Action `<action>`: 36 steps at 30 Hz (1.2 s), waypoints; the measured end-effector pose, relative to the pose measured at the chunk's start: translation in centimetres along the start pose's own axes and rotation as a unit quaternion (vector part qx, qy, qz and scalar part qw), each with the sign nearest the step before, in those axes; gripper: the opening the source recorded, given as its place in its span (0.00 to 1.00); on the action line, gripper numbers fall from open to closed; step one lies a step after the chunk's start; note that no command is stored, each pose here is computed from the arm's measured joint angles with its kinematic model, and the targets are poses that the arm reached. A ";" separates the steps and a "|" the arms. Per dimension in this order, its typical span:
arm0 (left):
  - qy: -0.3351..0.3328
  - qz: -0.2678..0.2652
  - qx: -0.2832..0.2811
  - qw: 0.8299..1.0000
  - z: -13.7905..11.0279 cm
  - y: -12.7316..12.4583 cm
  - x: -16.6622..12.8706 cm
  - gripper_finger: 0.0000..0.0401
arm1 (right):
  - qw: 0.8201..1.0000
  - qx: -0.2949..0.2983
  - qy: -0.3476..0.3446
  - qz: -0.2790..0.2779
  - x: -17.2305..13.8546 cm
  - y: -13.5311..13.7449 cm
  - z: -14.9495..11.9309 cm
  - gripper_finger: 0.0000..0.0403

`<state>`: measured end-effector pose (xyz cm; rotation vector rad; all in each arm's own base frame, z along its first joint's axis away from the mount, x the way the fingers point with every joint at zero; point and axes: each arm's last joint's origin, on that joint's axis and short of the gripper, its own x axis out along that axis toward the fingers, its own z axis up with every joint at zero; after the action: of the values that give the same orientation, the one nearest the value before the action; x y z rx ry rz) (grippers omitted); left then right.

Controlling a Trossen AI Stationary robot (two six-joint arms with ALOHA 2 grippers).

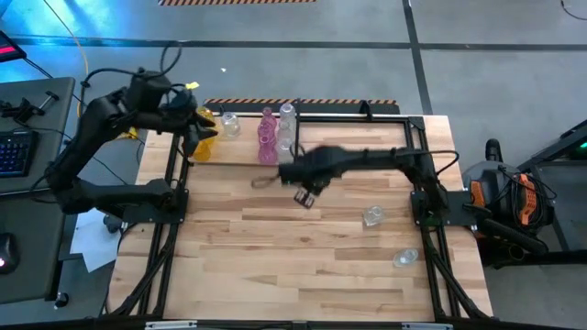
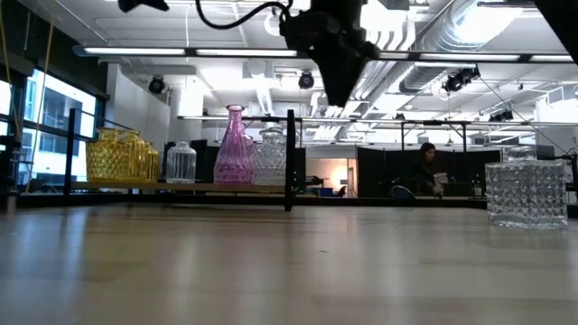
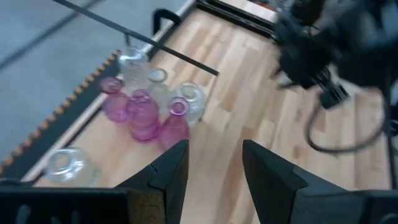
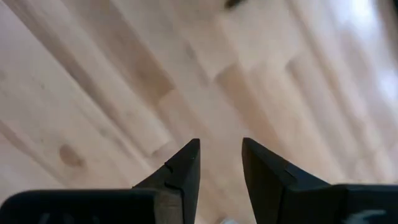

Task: Sort vases onto shelf
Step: Put the transparent vase on the shelf aligned with the left transparent vase

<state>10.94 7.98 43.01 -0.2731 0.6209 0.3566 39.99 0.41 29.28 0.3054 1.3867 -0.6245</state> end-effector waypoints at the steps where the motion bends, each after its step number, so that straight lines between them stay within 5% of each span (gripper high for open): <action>1: -0.005 0.010 0.002 1.000 -0.2 -0.1 -0.4 0.35 | 1.000 0.011 0.005 -0.006 0.3 0.9 -0.8 0.24; 11: -0.022 0.052 0.013 0.998 -0.8 -0.4 -1.9 0.35 | 0.990 0.117 0.021 -0.077 0.8 6.0 -8.5 0.24; 19: -0.012 0.051 0.019 0.998 -0.9 -0.3 -1.7 0.35 | 0.980 0.172 0.049 -0.085 -0.3 1.3 -12.9 0.24; 28: 0.004 0.050 0.015 0.999 -1.2 -0.3 -1.7 0.35 | 0.969 0.220 0.100 0.056 0.4 -4.9 -17.3 0.24; 36: 0.003 0.050 0.015 0.999 -1.2 -0.3 -1.7 0.35 | 0.963 0.250 0.084 0.064 2.0 -6.8 -18.5 0.24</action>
<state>9.20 6.85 43.14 -0.2144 0.6475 0.4418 21.14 4.64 25.05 0.8626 1.3427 -0.8521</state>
